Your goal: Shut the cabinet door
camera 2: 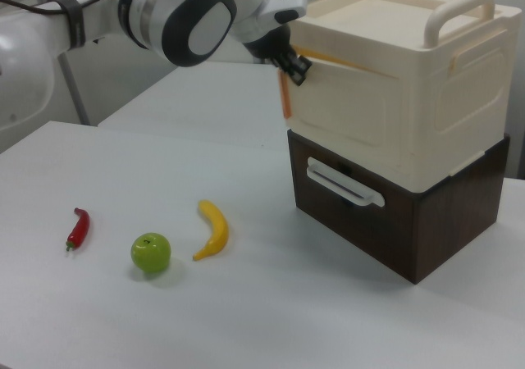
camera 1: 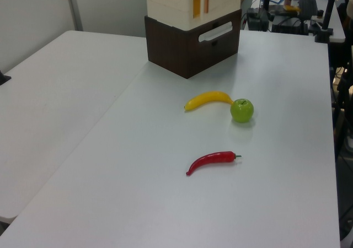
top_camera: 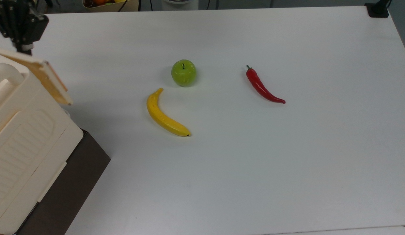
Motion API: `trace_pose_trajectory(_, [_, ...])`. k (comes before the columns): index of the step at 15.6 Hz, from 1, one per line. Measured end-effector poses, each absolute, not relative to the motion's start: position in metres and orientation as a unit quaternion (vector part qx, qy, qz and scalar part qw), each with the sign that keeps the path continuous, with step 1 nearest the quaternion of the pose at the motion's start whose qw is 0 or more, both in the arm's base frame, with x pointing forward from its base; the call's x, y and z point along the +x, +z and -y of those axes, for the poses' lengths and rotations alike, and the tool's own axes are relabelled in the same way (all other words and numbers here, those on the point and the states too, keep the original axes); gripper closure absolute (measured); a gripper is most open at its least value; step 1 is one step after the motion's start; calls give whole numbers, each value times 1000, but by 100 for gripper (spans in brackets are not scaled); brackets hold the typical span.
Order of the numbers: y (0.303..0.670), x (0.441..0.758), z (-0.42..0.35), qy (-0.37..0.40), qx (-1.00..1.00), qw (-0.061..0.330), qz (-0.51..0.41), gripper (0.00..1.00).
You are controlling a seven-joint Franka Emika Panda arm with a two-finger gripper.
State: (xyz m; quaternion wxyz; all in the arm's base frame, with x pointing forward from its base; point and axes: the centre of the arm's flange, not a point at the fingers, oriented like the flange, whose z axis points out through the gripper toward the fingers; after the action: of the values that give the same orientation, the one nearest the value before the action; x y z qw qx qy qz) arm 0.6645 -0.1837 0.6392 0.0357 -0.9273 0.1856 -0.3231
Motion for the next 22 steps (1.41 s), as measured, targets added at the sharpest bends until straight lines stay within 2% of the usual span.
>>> trace_pose_trajectory(4, [642,670,187,-358,-914,30,-188,99])
trace_pose_trajectory(19, [639,674,190,-373,-908,28,-189,99])
trace_pose_trajectory(22, [629,676,184,-364,-913,27,-185,99])
